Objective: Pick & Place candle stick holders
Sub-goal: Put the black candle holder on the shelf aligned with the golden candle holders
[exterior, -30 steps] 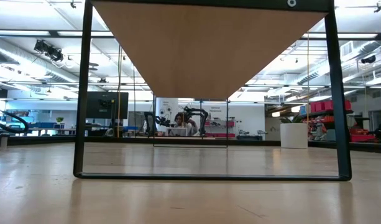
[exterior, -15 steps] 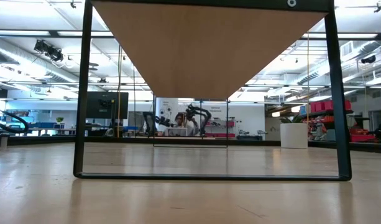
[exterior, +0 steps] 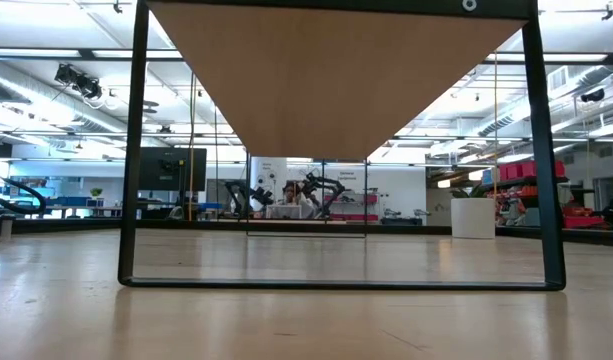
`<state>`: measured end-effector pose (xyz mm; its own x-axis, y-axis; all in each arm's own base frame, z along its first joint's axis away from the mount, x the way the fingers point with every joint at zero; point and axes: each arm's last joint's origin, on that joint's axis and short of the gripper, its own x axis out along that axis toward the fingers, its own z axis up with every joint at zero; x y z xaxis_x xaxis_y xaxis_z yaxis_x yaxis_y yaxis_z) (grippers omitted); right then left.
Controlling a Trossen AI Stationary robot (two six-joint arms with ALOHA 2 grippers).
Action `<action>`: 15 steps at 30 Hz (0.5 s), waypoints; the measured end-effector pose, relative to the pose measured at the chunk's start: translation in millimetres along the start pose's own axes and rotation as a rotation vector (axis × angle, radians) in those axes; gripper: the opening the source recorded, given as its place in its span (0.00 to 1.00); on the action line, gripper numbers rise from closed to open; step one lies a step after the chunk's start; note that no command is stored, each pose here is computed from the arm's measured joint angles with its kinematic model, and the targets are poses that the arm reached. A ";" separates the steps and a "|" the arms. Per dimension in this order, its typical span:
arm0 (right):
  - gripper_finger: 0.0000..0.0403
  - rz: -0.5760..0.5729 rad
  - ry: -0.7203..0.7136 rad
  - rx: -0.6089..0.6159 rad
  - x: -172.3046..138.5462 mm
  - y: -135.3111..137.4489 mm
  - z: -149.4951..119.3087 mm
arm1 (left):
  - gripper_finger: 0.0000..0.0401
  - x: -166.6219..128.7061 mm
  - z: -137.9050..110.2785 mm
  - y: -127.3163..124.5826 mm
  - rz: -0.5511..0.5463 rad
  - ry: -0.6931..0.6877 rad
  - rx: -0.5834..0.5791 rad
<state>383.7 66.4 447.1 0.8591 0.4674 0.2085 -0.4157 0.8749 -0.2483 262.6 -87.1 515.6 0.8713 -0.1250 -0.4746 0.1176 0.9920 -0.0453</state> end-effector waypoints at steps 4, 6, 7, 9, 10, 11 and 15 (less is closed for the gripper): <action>0.01 0.000 0.000 0.000 0.1 0.0 -0.2 | 0.03 0.0 -0.1 0.1 0.002 0.001 0.000; 0.01 0.000 0.000 0.000 0.1 0.0 -0.2 | 0.04 0.0 -0.2 0.1 0.004 0.002 0.000; 0.01 0.000 0.000 0.001 0.1 0.0 -0.2 | 0.05 0.0 -0.3 0.2 0.004 0.002 0.001; 0.01 0.000 0.000 0.001 0.1 0.0 -0.2 | 0.05 0.0 -0.3 0.3 0.005 0.003 0.001; 0.01 0.001 0.000 0.001 0.1 0.0 -0.2 | 0.05 0.0 -0.4 0.3 0.005 0.003 0.001; 0.01 0.001 0.000 0.002 0.1 0.0 -0.2 | 0.04 0.2 -0.4 0.3 0.005 0.004 0.001; 0.01 0.001 0.000 0.002 0.1 0.0 -0.2 | 0.03 0.2 -0.5 0.4 0.010 0.004 0.001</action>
<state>383.8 66.4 447.0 0.8587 0.4684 0.2081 -0.4175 0.8747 -0.2463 262.6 -86.7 515.1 0.8703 -0.1153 -0.4788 0.1098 0.9932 -0.0395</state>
